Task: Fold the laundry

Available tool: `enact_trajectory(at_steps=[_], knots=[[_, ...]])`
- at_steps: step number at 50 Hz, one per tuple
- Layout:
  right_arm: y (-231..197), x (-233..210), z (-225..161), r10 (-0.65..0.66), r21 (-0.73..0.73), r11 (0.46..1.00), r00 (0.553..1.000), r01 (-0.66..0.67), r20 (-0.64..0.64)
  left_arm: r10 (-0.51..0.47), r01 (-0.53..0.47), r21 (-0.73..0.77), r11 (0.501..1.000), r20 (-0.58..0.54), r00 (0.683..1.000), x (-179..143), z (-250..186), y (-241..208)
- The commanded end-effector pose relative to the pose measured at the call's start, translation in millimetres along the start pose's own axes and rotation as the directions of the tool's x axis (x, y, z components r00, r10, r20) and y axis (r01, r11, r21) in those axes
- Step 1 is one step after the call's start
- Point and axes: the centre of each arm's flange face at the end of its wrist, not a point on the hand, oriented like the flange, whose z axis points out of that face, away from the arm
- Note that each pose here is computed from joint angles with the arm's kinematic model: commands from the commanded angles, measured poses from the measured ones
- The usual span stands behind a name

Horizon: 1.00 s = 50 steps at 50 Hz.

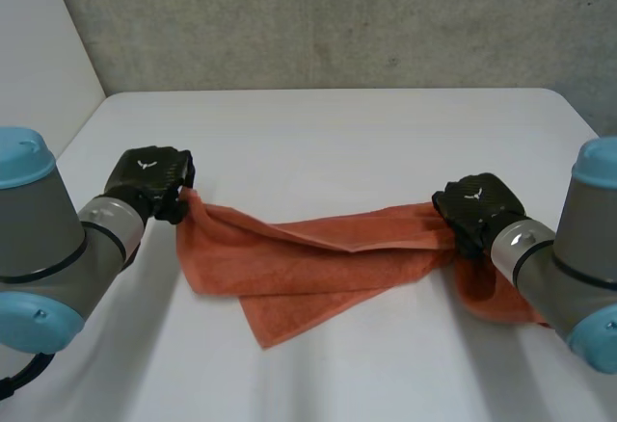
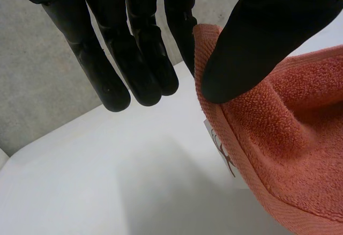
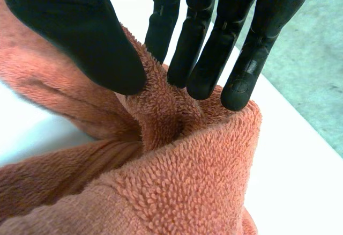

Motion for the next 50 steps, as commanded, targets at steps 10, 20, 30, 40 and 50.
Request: enact_trajectory(at_steps=[10, 20, 30, 40, 50], knots=[[-96.4, 75.9, 32.3, -0.054, 0.162, 0.984, 0.994, 0.069, -0.097, 0.121, -0.127, 0.234, 0.964, 0.041, 0.992, -4.2, 51.7, -67.6], [-220.1, 155.2, -10.8, 0.178, 0.721, 0.676, 0.917, 0.15, -0.357, 0.026, -0.163, 0.739, 0.654, 0.194, 0.981, -34.4, 17.5, -220.1], [-136.2, 104.4, 1.3, 0.086, 0.424, 0.902, 0.996, -0.079, 0.002, 0.05, -0.083, 0.626, 0.775, 0.071, 0.996, -23.2, 18.4, -158.1], [-32.6, 41.7, 28.5, 0.055, -0.07, 0.997, 0.966, -0.039, 0.251, 0.039, -0.032, 0.225, 0.974, -0.026, 0.999, -11.0, 13.3, -11.4], [-11.2, 31.3, 40.0, 0.068, -0.097, 0.994, 0.977, -0.049, 0.202, 0.067, -0.066, 0.015, 0.998, -0.076, 0.995, 0.0, -4.6, 29.6]])
